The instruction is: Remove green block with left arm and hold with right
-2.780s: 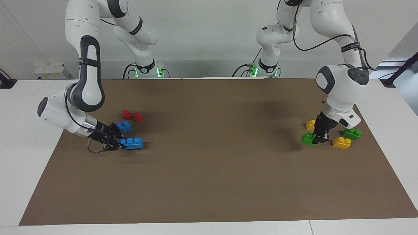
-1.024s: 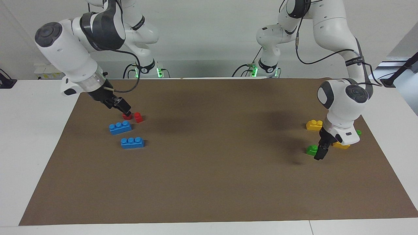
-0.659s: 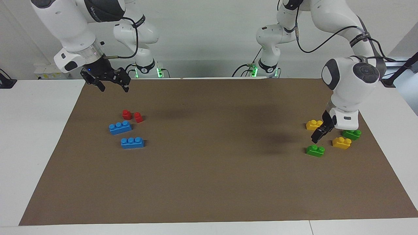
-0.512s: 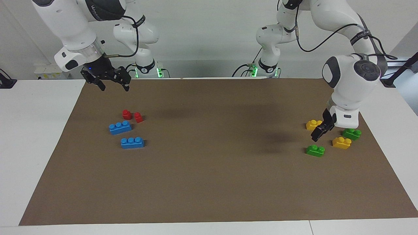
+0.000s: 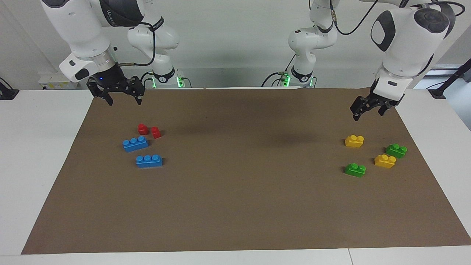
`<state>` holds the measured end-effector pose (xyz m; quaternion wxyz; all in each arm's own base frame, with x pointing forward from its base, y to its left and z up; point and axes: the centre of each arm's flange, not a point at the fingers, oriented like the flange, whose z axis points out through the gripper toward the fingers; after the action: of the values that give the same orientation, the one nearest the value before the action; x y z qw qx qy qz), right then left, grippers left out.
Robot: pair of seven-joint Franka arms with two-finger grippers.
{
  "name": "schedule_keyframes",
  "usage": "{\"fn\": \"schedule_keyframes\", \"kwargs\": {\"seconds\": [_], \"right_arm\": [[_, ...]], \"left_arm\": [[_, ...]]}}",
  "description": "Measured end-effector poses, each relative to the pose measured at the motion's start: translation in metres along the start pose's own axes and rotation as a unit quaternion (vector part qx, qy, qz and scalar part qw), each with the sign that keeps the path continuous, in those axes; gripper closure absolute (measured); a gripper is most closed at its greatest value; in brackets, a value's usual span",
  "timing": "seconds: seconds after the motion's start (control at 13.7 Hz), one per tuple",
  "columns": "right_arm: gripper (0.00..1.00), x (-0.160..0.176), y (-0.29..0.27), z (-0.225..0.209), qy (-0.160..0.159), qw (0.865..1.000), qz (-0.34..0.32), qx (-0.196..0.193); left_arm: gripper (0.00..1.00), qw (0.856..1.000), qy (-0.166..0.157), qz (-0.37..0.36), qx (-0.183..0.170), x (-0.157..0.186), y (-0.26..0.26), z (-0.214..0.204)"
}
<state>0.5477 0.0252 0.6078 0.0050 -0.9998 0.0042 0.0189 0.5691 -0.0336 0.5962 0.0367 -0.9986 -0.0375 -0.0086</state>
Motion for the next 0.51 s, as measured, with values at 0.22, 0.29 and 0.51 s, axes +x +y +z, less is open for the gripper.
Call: {"fn": "schedule_keyframes", "kwargs": {"seconds": [0.22, 0.29, 0.51], "right_arm": [[0.00, 0.000, 0.000, 0.003, -0.003, 1.000, 0.000, 0.000], [0.00, 0.000, 0.000, 0.004, -0.004, 1.000, 0.000, 0.000], [0.00, 0.000, 0.000, 0.004, -0.004, 1.000, 0.000, 0.000]], "left_arm": [[0.00, 1.000, 0.001, 0.011, -0.009, -0.019, 0.001, -0.021], [0.00, 1.000, -0.001, 0.021, -0.010, -0.025, 0.001, -0.025], [0.00, 0.999, -0.008, 0.050, -0.008, -0.037, -0.002, -0.035]]}}
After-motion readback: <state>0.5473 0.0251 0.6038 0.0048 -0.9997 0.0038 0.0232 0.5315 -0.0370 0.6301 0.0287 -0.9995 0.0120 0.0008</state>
